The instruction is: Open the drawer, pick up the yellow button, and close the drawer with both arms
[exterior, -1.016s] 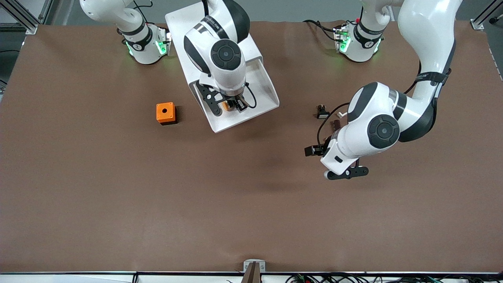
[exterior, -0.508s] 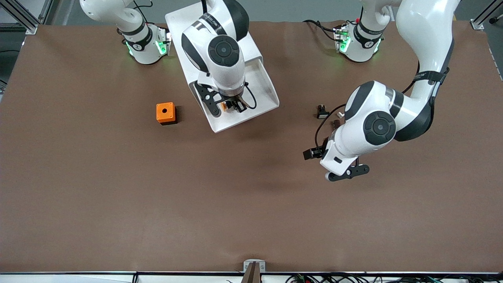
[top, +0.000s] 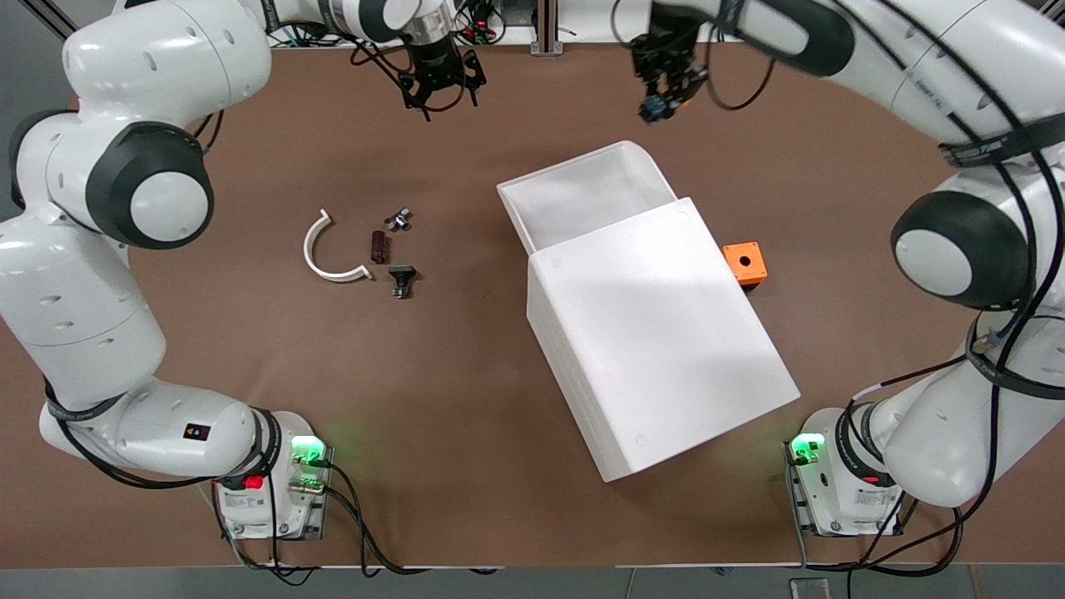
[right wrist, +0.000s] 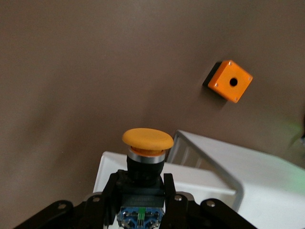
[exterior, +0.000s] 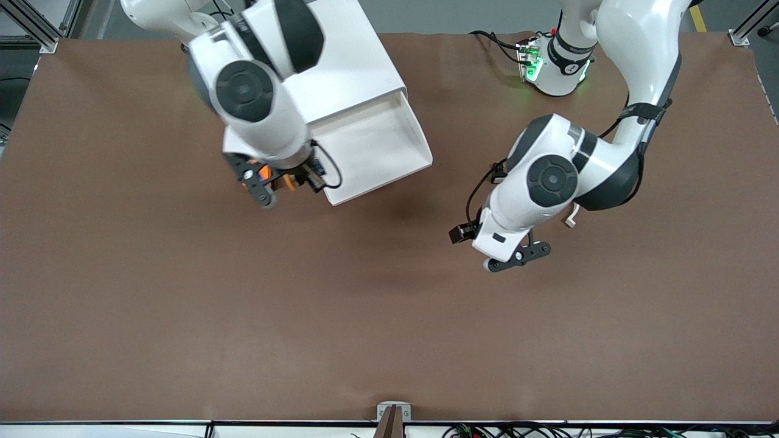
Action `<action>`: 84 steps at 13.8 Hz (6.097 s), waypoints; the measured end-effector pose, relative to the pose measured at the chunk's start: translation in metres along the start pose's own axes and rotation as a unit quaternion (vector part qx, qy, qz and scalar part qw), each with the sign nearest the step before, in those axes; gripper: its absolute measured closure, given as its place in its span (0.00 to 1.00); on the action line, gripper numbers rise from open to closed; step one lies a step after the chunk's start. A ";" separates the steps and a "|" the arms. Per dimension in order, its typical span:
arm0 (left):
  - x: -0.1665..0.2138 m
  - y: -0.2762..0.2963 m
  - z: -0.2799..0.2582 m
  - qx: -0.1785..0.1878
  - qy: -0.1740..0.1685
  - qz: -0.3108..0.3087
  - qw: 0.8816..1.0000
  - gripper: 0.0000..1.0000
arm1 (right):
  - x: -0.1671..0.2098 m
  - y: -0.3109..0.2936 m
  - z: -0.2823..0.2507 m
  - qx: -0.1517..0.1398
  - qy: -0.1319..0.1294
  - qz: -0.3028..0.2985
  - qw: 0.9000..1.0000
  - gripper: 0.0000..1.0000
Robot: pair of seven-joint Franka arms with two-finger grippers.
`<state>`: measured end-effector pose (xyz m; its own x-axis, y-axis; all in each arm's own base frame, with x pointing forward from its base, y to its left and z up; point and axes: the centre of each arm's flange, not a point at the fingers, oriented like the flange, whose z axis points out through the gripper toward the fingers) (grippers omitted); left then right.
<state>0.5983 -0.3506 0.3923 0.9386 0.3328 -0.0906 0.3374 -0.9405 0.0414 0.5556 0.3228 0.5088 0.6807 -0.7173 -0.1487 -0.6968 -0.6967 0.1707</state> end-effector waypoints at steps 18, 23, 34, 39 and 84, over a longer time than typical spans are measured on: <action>-0.188 0.121 0.069 -0.023 -0.007 -0.018 1.000 0.00 | 0.349 0.193 0.114 0.020 0.046 -0.369 0.928 0.59; -0.255 0.143 0.089 -0.013 -0.035 -0.009 0.999 0.00 | 0.392 0.226 0.148 0.010 0.062 -0.389 0.919 0.59; -0.324 0.161 0.095 -0.016 -0.047 -0.025 0.998 0.00 | 0.467 0.265 0.250 -0.013 0.097 -0.420 0.902 0.59; -0.318 0.161 0.094 -0.021 -0.047 -0.029 0.998 0.00 | 0.482 0.276 0.278 -0.014 0.106 -0.411 0.905 0.59; 0.015 -0.267 -0.238 0.017 0.069 0.137 0.988 0.00 | 0.278 0.238 -0.090 0.023 0.084 -0.339 0.937 0.00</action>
<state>0.5390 -0.0781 0.6166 0.9960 0.0697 0.0558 0.0691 -0.9975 0.0124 0.5991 -0.0411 0.5954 0.9936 -0.1012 -0.0510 -0.0987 -0.9939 0.0495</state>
